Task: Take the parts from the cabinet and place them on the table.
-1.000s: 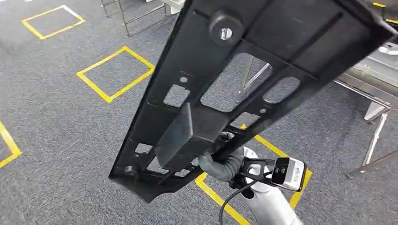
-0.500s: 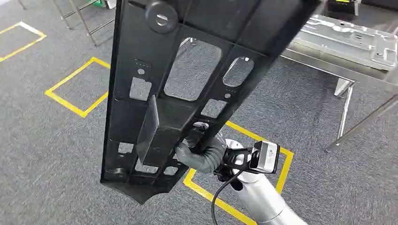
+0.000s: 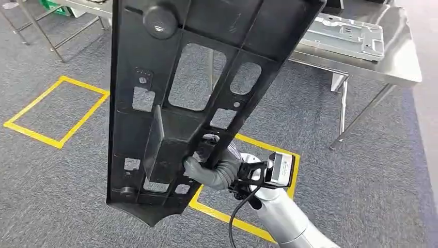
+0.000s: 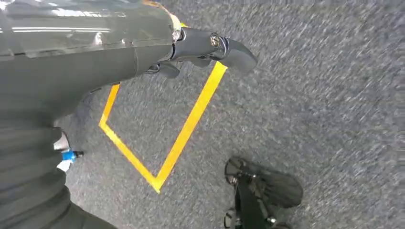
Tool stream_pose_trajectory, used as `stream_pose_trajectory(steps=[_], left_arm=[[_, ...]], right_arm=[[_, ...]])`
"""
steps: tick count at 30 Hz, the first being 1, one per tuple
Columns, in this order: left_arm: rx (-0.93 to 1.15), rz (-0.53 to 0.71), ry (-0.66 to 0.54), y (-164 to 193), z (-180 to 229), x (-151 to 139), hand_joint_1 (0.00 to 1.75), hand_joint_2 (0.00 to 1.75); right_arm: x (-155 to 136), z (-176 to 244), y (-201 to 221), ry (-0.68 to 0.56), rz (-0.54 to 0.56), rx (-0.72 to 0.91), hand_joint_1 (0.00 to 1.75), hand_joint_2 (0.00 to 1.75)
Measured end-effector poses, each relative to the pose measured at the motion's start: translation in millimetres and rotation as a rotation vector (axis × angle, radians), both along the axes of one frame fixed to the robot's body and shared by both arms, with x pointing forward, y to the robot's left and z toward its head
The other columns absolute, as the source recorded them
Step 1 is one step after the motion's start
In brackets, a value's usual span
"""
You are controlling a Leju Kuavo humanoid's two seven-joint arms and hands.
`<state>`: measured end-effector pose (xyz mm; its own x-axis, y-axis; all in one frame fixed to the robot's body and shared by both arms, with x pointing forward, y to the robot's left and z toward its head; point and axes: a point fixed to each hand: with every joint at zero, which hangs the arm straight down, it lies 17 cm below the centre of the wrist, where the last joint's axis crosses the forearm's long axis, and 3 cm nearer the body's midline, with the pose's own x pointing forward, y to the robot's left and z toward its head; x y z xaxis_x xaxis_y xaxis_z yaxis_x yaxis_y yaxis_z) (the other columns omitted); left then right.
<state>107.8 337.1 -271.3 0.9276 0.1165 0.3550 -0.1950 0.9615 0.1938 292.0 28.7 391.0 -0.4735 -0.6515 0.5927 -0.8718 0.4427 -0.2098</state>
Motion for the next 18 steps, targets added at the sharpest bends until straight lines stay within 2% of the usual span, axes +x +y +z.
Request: stream_pose_trajectory(steps=[4, 15, 18], left_arm=[[0.014, 0.023, 0.013, 10, -1, -9, 0.00, 1.75], [0.002, 0.051, -0.006, 14, 1, -2, 0.00, 1.75], [0.002, 0.052, 0.002, 15, 0, -7, 0.00, 1.75]], right_arm=[[2, -3, 0, 0.010, -0.002, -0.002, 1.66, 1.75], [3, -3, -1, 0.010, 0.000, -0.003, 1.66, 1.75], [3, -4, -1, 0.016, 0.002, -0.001, 1.66, 1.75]])
